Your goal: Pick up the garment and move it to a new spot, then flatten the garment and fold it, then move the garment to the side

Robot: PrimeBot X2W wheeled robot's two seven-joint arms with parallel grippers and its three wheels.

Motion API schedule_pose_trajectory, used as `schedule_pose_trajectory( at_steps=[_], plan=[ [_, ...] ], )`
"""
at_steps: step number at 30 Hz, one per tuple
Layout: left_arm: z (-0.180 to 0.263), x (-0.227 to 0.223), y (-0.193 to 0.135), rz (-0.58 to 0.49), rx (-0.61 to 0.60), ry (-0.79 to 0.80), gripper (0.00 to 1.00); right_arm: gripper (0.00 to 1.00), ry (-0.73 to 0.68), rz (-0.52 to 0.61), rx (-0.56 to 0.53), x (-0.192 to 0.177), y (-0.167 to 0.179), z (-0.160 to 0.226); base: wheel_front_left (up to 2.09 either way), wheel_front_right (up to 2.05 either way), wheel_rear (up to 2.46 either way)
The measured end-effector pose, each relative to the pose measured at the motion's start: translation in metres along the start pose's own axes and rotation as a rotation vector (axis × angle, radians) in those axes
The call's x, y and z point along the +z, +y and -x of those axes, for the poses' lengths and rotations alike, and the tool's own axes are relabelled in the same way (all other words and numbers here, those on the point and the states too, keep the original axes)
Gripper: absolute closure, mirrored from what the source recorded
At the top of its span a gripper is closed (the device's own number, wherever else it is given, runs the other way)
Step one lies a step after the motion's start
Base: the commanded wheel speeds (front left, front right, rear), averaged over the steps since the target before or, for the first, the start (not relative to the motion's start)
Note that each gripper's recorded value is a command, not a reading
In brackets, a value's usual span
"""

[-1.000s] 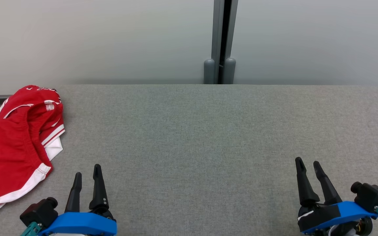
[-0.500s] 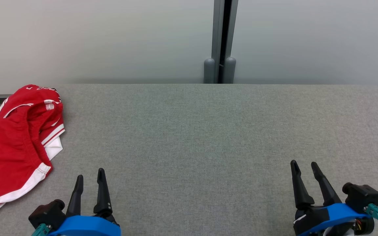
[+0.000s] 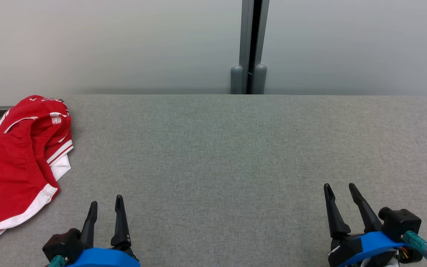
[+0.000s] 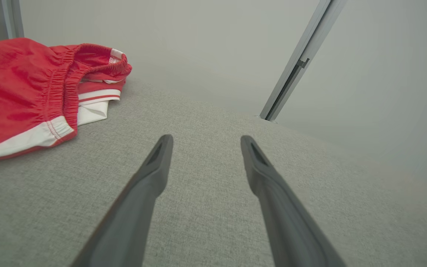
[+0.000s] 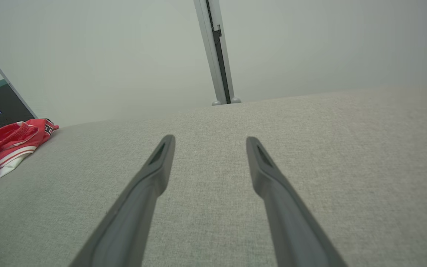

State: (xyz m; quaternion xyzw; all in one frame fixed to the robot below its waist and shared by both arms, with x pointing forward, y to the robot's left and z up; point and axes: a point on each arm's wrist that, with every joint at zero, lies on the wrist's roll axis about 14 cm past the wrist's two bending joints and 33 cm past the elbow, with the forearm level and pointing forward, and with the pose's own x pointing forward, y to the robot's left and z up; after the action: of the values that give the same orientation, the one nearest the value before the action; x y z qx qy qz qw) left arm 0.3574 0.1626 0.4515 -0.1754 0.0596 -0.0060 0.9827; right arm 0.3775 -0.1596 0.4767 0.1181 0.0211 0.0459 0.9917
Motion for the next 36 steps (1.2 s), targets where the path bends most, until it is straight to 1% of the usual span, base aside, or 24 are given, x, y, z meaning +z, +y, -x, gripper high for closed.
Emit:
schedule_pose_trajectory(
  at_steps=[25,36],
  plan=[
    [0.004,-0.011,-0.001,-0.138,-0.018,0.014,0.0,0.0,0.002,0.169,0.043,-0.005,0.005,0.0,0.0,0.0,0.0],
    [0.005,-0.016,0.001,-0.141,-0.015,0.028,0.0,0.0,0.005,0.17,0.04,-0.006,0.004,0.0,0.0,0.0,0.0]
  ],
)
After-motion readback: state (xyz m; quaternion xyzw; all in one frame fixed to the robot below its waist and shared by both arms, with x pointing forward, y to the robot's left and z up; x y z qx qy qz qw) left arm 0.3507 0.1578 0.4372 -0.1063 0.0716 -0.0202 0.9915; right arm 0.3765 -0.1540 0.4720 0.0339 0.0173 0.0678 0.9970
